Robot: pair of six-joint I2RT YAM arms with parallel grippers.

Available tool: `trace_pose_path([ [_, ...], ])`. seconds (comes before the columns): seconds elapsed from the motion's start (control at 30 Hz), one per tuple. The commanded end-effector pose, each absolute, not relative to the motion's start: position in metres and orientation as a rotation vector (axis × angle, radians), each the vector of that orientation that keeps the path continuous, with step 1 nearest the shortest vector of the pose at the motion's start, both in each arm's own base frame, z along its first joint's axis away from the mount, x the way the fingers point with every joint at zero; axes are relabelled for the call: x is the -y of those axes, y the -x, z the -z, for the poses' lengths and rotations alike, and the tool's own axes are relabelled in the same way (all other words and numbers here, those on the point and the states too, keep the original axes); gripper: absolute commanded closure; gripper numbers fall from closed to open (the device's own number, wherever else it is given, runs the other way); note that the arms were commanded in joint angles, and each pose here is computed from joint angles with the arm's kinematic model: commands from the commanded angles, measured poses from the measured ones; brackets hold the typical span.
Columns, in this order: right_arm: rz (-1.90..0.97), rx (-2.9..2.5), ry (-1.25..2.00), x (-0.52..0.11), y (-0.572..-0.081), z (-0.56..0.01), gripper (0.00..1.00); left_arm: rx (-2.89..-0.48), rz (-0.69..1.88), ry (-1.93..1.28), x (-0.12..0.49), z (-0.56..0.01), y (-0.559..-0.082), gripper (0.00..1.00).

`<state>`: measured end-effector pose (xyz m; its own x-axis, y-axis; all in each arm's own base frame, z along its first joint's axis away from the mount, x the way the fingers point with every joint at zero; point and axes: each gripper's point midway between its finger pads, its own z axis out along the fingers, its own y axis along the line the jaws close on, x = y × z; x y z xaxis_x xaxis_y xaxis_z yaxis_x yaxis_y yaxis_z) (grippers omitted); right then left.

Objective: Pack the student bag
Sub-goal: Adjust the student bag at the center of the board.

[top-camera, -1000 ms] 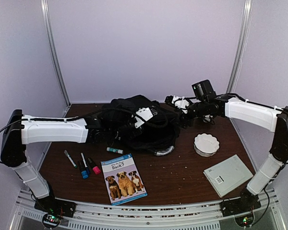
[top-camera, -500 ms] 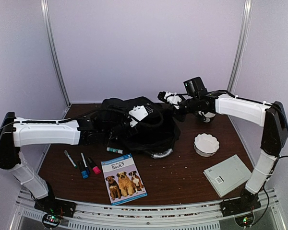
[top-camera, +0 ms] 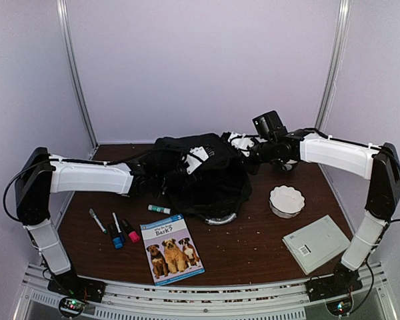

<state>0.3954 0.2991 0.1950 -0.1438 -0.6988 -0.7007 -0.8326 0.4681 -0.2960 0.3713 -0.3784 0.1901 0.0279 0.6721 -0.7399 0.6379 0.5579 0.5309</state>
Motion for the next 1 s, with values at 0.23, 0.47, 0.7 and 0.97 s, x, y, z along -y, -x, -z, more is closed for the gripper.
trace_pose_path([
  [0.23, -0.263, -1.938, 1.280, -0.295, -0.373, -0.188, 0.92, -1.569, 0.099, -1.042, 0.398, -0.218, -0.386, 0.54],
  [0.47, -0.276, -1.947, 1.341, -0.294, -0.366, -0.182, 0.91, -1.584, 0.169, -1.061, 0.395, -0.217, -0.372, 0.57],
  [0.7, -0.322, -1.961, 1.378, -0.291, -0.351, -0.174, 0.89, -1.659, 0.166, -1.070, 0.380, -0.208, -0.353, 0.47],
  [0.97, -0.321, -2.030, 1.401, -0.281, -0.338, -0.174, 0.53, -1.753, 0.218, -1.071, 0.360, -0.213, -0.318, 0.25],
])
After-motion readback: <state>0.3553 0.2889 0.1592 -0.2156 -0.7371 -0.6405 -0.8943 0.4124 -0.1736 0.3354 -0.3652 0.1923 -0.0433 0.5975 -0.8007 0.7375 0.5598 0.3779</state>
